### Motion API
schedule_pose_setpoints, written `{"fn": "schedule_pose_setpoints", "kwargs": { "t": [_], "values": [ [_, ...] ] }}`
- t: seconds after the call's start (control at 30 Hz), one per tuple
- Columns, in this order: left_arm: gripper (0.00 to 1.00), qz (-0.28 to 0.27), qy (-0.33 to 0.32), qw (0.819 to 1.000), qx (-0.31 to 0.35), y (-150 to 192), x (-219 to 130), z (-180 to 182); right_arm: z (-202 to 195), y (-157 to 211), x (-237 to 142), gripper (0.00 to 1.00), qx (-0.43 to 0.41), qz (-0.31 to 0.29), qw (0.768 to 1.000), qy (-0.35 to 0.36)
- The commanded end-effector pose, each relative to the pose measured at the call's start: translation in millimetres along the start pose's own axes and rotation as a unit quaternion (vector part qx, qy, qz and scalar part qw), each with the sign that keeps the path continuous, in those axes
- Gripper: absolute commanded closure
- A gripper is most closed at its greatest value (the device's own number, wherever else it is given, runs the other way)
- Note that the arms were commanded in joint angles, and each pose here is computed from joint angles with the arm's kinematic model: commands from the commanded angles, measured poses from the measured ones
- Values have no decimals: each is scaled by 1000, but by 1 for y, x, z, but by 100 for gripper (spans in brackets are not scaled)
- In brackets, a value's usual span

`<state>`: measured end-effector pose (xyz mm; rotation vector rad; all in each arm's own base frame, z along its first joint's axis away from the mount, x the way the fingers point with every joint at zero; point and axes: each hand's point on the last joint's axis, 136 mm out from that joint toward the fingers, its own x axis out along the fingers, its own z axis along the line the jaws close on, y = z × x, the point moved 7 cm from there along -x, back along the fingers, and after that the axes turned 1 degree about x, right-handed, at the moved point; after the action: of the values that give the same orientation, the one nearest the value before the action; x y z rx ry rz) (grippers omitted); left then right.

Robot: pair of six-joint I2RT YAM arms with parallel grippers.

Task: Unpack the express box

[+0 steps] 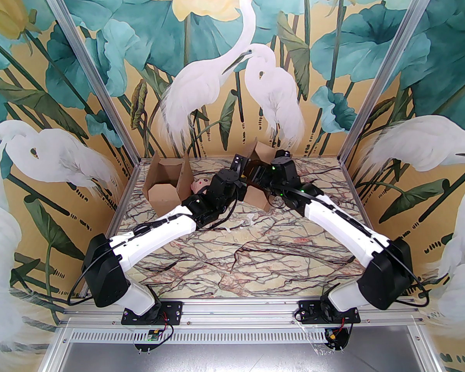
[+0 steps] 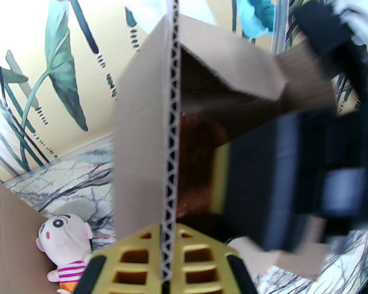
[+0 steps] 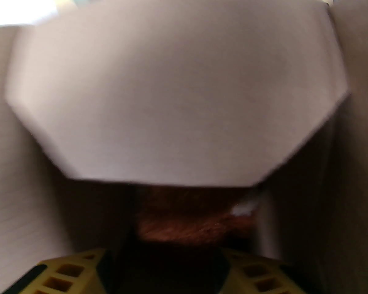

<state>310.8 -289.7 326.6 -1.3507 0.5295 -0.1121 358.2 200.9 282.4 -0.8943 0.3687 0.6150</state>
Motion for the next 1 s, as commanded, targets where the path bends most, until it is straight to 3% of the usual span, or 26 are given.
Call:
{"fn": "schedule_pose_setpoints", "kwargs": {
  "t": [0.0, 0.2, 0.27, 0.4, 0.53, 0.67, 0.8, 0.97],
  "values": [
    [100, -87, 25, 995, -32, -39, -22, -2, -7, -5, 6, 27, 3, -20, 999, 39],
    [100, -91, 72, 993, -35, -36, -24, -12, -14, -7, 17, 19, 24, -68, 996, 48],
    [100, -88, 82, 992, -35, -36, -23, -16, -17, -7, 21, 12, 30, -81, 995, 56],
    [100, -87, 98, 991, -39, -36, -22, -20, -30, -3, 33, 11, 33, -94, 991, 91],
    [100, -88, 113, 989, -38, -37, -21, -25, -40, 3, 45, 17, 35, -97, 988, 118],
    [100, -81, 121, 988, -43, -33, -17, -29, -42, 7, 56, 34, 32, -115, 988, 101],
    [100, -79, 111, 990, -41, -32, -17, -27, -35, 5, 59, 61, 9, -130, 990, 57],
    [100, -63, 79, 994, -33, -34, -16, -21, -17, 4, 49, 87, -35, -120, 992, -3]
  ]
}}
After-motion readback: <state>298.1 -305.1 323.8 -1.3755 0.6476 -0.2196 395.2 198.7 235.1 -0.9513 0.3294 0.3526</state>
